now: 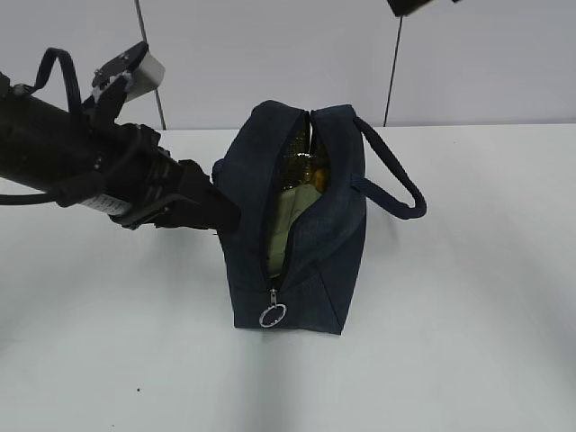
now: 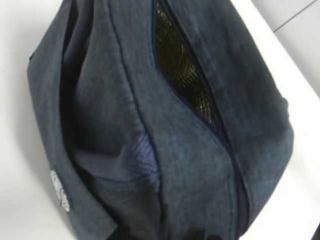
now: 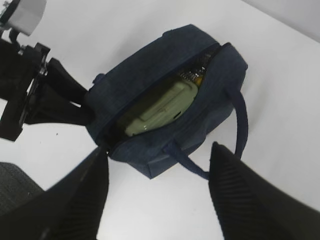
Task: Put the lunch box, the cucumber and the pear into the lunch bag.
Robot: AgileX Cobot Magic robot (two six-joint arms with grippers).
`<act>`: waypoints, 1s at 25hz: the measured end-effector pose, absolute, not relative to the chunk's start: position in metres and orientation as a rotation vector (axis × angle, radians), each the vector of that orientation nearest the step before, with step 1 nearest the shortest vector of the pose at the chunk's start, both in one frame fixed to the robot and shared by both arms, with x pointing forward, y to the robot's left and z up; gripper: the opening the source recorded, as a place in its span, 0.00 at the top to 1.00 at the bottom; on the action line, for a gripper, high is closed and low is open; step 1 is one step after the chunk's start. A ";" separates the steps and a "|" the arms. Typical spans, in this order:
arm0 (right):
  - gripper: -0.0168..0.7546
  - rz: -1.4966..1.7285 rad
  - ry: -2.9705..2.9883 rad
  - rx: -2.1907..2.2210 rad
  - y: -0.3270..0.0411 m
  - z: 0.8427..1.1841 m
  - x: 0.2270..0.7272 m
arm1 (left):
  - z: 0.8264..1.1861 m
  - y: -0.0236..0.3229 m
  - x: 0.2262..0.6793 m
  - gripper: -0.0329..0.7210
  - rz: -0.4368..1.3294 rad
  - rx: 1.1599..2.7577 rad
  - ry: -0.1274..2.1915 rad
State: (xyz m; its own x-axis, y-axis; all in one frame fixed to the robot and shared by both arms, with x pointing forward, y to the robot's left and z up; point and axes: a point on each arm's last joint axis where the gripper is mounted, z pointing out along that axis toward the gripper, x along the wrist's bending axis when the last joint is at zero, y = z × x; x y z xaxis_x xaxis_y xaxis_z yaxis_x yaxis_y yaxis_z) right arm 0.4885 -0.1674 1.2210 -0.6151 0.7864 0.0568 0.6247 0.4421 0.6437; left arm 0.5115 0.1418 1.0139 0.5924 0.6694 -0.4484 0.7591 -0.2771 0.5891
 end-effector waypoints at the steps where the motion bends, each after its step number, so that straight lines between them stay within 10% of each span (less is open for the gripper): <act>1: 0.34 0.930 2.464 1.232 -0.170 1.217 0.480 | 1.014 0.142 0.511 0.57 -0.135 2.026 1.125; 14: 0.34 1.156 2.539 1.261 -0.189 1.107 0.397 | 1.017 0.140 0.511 0.57 -0.132 2.007 1.087; 25: 0.34 1.378 2.585 1.023 -0.179 1.063 0.389 | 0.997 0.132 0.520 0.81 -0.253 1.934 1.171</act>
State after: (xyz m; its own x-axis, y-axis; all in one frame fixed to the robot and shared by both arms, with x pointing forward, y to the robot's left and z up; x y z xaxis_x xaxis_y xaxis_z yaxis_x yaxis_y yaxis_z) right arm 0.3893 -0.1790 1.0634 -0.7820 0.5665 0.2600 0.5317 0.3886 0.7525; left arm 0.5201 0.1322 0.9972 0.5430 0.6361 -0.5482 0.8058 -0.2109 0.5533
